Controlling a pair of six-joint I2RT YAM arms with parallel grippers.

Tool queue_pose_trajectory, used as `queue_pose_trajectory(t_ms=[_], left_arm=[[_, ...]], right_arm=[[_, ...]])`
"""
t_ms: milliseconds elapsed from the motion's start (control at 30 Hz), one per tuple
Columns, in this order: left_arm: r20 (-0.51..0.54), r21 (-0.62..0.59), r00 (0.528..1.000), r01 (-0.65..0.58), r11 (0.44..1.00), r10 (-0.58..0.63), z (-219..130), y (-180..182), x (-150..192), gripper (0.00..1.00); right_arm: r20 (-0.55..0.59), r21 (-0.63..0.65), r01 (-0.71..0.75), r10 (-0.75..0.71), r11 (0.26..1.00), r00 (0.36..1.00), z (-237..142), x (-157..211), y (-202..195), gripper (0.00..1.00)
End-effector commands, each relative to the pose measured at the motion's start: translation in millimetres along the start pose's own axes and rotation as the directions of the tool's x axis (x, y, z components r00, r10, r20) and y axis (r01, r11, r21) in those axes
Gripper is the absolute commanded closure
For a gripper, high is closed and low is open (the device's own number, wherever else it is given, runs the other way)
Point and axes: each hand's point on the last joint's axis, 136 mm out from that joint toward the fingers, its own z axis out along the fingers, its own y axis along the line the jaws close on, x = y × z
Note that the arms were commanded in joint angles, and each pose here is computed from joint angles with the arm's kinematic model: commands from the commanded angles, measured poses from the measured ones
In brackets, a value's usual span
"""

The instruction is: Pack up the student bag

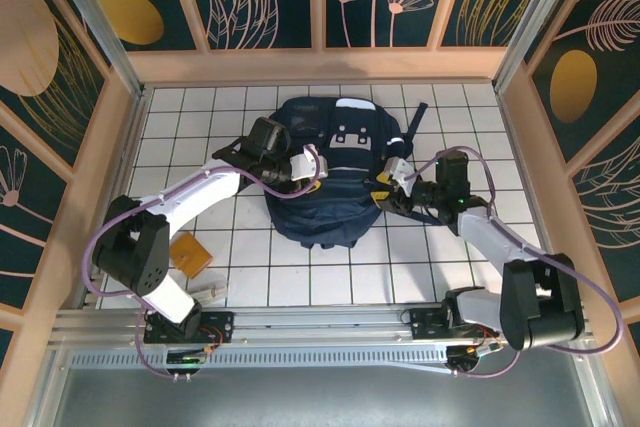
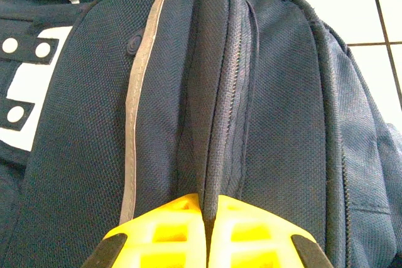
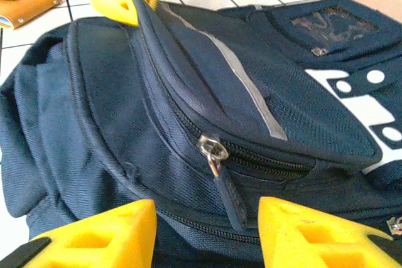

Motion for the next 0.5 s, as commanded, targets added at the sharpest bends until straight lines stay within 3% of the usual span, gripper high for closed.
queue_pose_trajectory(t_ms=[0,233,467], left_arm=[[0.162,0.037,0.985,-0.063,0.997,0.056,-14.0,-2.6,-47.3,1.0],[0.167,0.048,0.984,-0.066,0.997,0.057,-13.9,-5.3,-46.2,1.0],[0.16,0.055,0.985,-0.07,0.996,0.06,-12.5,-6.1,-44.6,1.0]], right_arm=[[0.026,0.023,0.042,-0.043,0.999,0.999,4.8,-13.8,-12.5,0.55],[0.016,0.057,0.031,-0.032,0.998,0.999,14.0,-8.8,-16.0,0.64],[-0.004,0.032,0.031,-0.031,0.999,1.0,18.4,-7.8,-13.4,0.92]])
